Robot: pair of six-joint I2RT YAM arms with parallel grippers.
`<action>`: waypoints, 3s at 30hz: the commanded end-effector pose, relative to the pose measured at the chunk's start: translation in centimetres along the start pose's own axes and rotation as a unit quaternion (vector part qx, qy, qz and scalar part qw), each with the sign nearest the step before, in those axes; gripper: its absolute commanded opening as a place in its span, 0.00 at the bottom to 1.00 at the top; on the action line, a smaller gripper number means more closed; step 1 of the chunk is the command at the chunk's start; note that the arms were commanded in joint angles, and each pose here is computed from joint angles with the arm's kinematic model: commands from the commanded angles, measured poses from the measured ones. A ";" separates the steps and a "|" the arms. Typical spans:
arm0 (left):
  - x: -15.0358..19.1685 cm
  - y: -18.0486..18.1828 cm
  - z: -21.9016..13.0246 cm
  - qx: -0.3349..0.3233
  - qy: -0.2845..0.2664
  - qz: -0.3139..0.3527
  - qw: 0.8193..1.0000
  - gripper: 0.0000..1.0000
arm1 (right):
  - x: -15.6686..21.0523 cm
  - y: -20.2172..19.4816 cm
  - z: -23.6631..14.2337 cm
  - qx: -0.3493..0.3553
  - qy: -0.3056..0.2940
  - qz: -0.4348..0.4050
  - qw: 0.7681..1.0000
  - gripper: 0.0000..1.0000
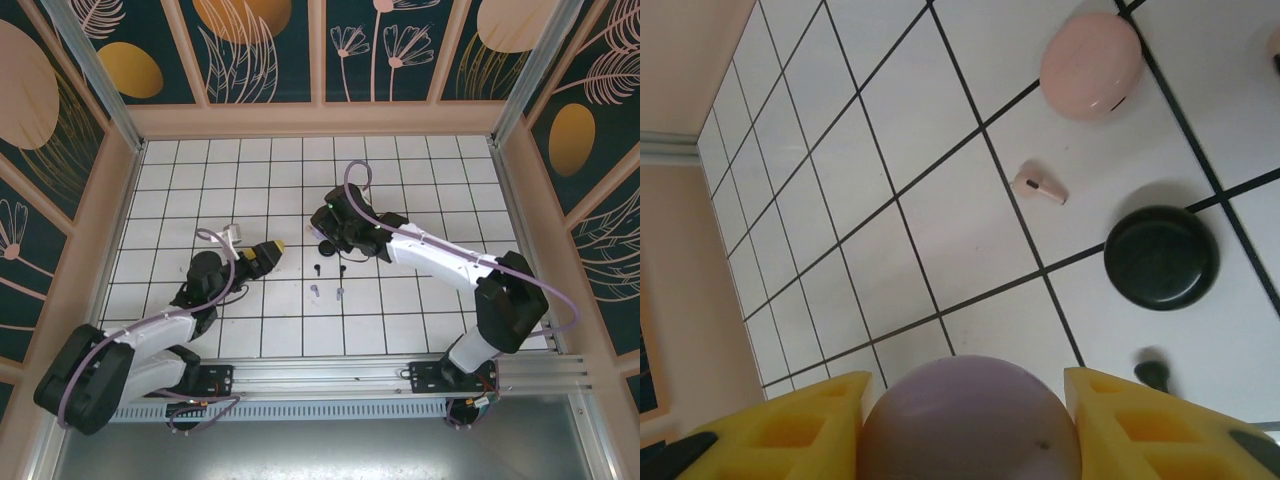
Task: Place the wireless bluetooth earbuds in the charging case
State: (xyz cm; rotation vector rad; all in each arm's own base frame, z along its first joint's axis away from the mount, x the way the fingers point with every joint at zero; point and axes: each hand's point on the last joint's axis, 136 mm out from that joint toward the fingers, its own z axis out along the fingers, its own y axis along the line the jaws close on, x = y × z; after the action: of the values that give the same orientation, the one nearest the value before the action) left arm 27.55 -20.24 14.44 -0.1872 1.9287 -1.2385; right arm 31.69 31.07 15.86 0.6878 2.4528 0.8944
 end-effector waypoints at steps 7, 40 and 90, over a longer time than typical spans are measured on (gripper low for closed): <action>-0.1 -3.8 3.3 0.062 -0.015 0.053 0.997 0.67 | 0.1 2.7 0.8 -0.049 0.016 0.062 0.997 0.37; 0.3 -4.9 8.0 0.098 -0.010 0.050 0.994 0.48 | 1.2 3.5 1.7 -0.055 0.025 0.065 0.996 0.37; -0.1 -6.1 8.2 0.138 -0.022 0.003 0.990 0.00 | 0.7 4.8 -1.3 -0.108 0.028 0.067 0.991 0.72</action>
State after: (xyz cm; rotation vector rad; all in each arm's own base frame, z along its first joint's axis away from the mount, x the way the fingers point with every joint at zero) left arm 31.54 -28.61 15.99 -0.0517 1.7668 -1.4004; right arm 32.27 33.38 16.57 0.8170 2.3801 1.0857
